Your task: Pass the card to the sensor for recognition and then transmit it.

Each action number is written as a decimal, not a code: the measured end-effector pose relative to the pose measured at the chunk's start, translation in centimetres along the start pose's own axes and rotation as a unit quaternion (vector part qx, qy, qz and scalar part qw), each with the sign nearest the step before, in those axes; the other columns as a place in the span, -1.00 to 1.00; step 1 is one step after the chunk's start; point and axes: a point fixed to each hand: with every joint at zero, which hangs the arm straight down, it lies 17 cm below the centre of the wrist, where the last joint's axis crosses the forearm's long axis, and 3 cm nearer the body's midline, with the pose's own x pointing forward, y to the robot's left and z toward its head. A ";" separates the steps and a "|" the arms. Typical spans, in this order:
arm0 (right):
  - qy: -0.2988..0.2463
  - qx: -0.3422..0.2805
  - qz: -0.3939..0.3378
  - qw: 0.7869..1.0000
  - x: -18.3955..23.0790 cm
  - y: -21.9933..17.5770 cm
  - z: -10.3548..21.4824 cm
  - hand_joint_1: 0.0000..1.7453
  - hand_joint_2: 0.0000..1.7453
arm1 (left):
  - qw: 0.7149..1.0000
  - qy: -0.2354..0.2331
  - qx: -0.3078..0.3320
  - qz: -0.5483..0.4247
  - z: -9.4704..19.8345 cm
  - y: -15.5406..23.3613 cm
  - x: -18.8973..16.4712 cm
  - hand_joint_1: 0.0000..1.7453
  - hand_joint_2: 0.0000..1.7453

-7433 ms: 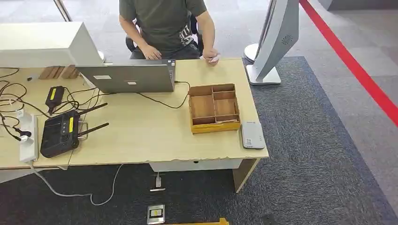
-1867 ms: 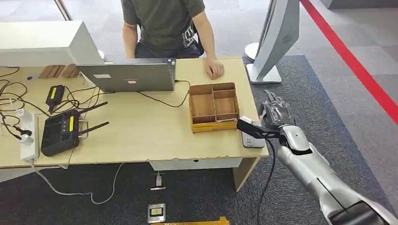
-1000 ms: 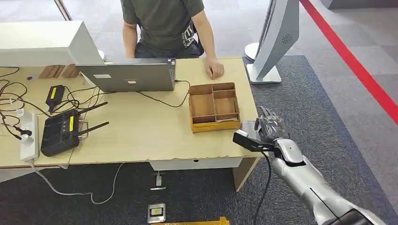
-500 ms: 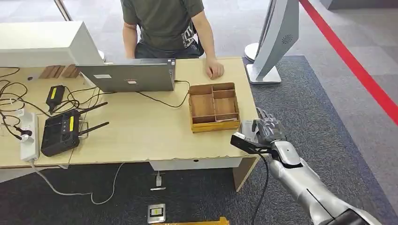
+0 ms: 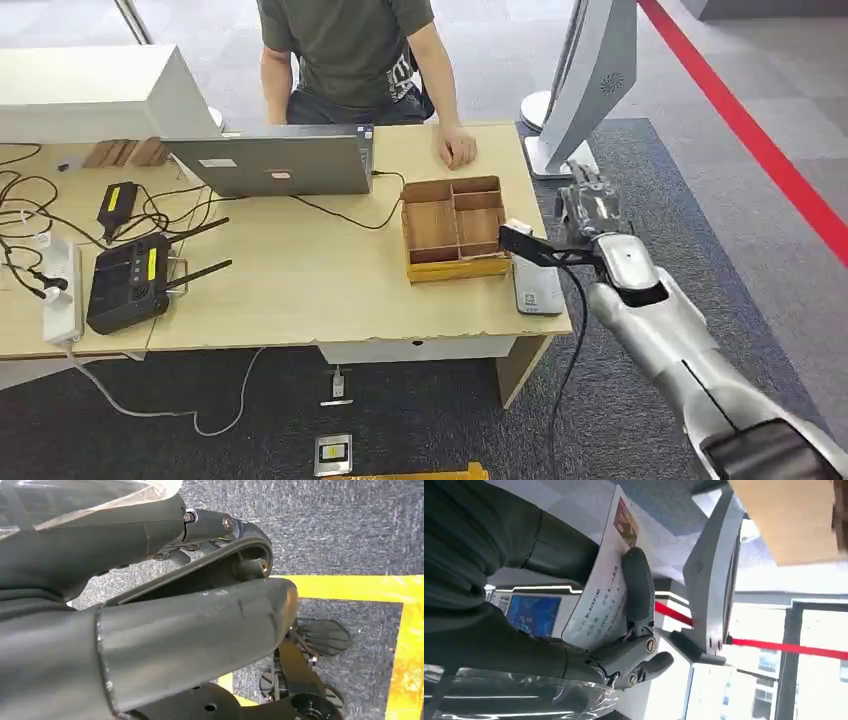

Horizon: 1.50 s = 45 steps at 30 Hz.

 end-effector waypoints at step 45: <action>-0.084 -0.085 0.019 0.993 9.9 -10.7 -4.0 0.88 1.00 | 0.999 0.006 0.000 -0.037 0.0 -0.3 0.1 -1.00 -1.00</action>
